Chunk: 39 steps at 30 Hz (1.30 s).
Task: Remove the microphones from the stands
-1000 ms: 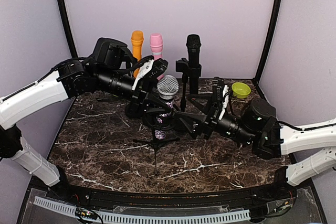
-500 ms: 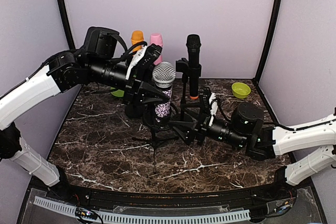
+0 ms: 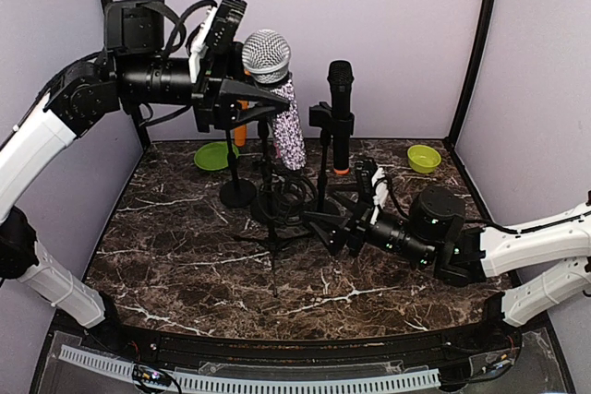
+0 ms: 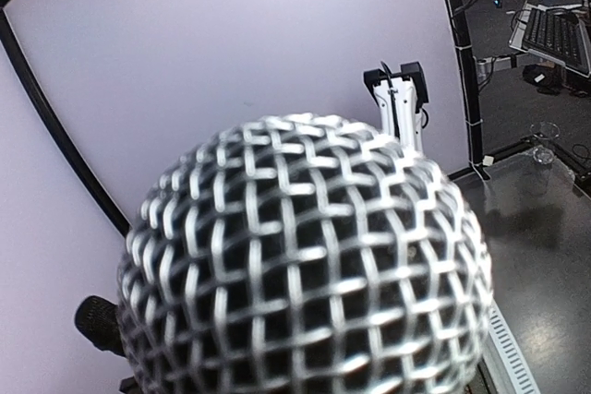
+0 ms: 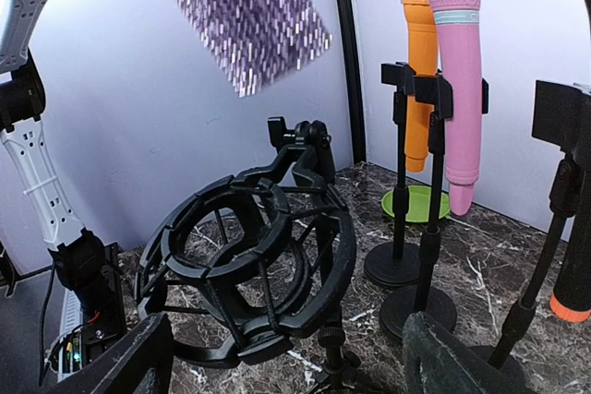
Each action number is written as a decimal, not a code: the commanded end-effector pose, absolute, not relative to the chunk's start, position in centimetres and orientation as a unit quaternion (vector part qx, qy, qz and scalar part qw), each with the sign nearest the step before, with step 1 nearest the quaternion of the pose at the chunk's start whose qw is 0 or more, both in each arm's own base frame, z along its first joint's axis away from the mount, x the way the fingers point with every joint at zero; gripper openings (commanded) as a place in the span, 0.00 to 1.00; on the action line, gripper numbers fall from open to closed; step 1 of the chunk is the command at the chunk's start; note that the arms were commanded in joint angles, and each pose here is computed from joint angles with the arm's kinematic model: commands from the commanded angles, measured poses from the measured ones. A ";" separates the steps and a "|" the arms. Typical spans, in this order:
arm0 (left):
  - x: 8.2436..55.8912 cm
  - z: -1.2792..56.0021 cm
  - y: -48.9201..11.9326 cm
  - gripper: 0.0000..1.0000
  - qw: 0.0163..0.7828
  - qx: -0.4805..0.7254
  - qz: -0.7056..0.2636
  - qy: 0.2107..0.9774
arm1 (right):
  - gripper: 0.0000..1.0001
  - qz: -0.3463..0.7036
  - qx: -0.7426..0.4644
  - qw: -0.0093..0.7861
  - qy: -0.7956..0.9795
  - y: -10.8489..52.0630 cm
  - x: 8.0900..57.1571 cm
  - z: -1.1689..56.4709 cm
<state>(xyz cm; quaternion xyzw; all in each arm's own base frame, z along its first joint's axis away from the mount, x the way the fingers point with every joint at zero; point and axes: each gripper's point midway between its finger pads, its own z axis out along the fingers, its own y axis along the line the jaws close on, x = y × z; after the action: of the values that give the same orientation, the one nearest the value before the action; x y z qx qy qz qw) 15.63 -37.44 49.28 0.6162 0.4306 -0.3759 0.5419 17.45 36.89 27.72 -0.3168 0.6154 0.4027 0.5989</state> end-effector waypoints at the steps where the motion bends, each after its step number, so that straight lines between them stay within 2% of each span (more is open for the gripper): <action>1: 14.4 54.9 -35.0 0.26 0.616 0.593 -0.357 0.375 | 0.86 0.362 -0.325 0.578 0.655 36.2 17.9 24.3; 7: 14.8 55.5 -31.7 0.26 0.649 0.578 -0.288 0.402 | 0.90 0.354 -0.301 0.595 0.655 34.9 18.3 25.2; 12: 19.7 53.8 -26.8 0.18 0.634 0.528 -0.231 0.516 | 0.94 0.351 -0.286 0.611 0.649 33.8 18.4 26.5; 15: 23.3 50.0 -23.8 0.12 0.590 0.496 -0.186 0.610 | 0.95 0.346 -0.283 0.618 0.647 33.3 18.5 27.5; 18: 26.1 45.2 -20.5 0.10 0.538 0.449 -0.167 0.693 | 0.95 0.347 -0.280 0.624 0.642 33.1 18.4 28.5; 26: 31.0 34.5 -12.7 0.07 0.450 0.299 -0.179 0.822 | 1.00 0.344 -0.266 0.637 0.636 32.0 18.5 30.1; 31: 33.5 27.0 -11.4 0.05 0.362 0.230 -0.217 0.877 | 1.00 0.334 -0.205 0.639 0.661 30.4 19.8 30.5; 39: 37.3 19.3 -10.4 0.04 0.325 0.163 -0.200 0.910 | 1.00 0.369 -0.096 0.602 0.701 27.2 22.0 29.8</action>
<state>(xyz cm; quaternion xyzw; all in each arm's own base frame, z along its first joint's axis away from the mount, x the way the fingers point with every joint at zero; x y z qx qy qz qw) 34.77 -10.42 19.55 0.1935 0.9154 -0.1979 0.2923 20.86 28.83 28.67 -0.1668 0.6939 0.3351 0.6151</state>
